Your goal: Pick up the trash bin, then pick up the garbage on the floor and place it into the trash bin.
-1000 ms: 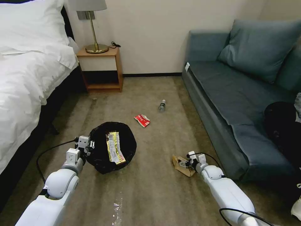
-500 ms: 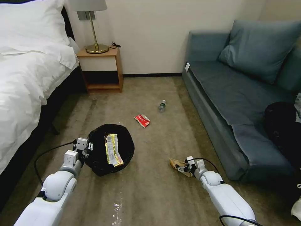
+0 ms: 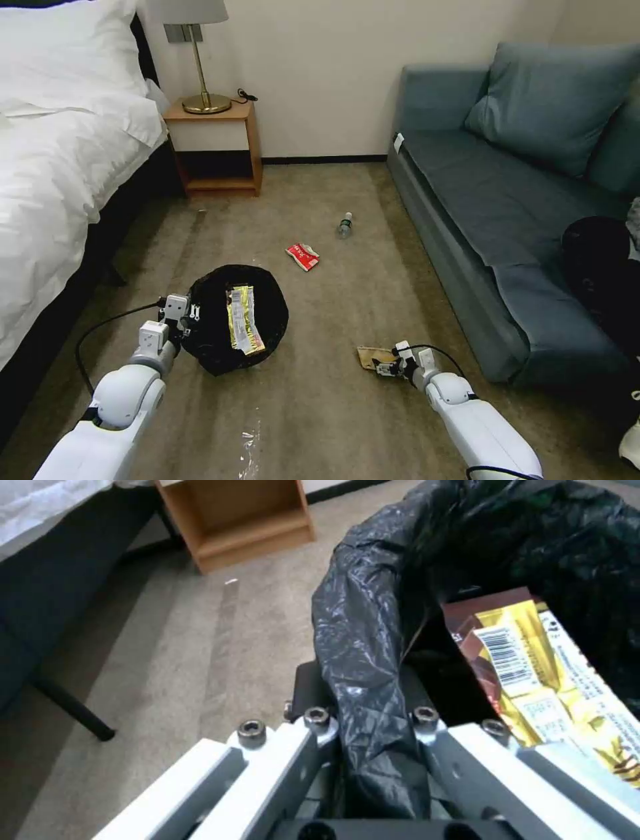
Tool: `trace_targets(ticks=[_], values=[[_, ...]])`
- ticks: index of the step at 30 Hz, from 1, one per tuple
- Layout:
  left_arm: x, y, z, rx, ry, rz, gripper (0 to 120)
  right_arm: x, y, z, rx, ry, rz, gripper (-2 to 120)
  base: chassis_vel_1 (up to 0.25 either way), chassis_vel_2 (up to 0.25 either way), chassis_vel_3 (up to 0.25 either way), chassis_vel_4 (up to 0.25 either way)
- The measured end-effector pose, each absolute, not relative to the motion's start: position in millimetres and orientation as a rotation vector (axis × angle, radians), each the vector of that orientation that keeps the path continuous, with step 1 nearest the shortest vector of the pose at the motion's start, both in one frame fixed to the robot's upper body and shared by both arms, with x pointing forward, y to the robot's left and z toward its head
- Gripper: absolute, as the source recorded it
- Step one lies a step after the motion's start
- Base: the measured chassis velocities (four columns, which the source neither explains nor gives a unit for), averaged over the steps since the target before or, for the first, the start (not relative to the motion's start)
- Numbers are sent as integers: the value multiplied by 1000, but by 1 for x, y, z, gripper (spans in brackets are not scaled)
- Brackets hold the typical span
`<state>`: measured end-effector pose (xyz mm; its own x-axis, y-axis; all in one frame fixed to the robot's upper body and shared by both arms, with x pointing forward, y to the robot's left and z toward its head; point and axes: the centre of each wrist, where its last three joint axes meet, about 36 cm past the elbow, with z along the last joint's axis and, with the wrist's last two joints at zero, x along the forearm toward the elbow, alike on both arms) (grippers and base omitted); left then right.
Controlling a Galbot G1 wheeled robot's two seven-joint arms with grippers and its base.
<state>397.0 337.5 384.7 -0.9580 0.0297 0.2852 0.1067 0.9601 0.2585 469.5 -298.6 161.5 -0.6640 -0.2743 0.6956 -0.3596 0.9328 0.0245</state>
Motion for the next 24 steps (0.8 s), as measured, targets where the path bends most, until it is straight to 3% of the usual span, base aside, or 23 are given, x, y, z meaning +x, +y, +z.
trace_targets(ticks=[10, 24], values=[[401, 335, 384, -102, -2834, -388, 5, 467, -296, 158, 461, -2347, 148, 63, 0, 0, 0, 0], [401, 337, 383, -101, -2832, -393, 5, 465, -288, 156, 478, -2348, 151, 34, 0, 0, 0, 0]])
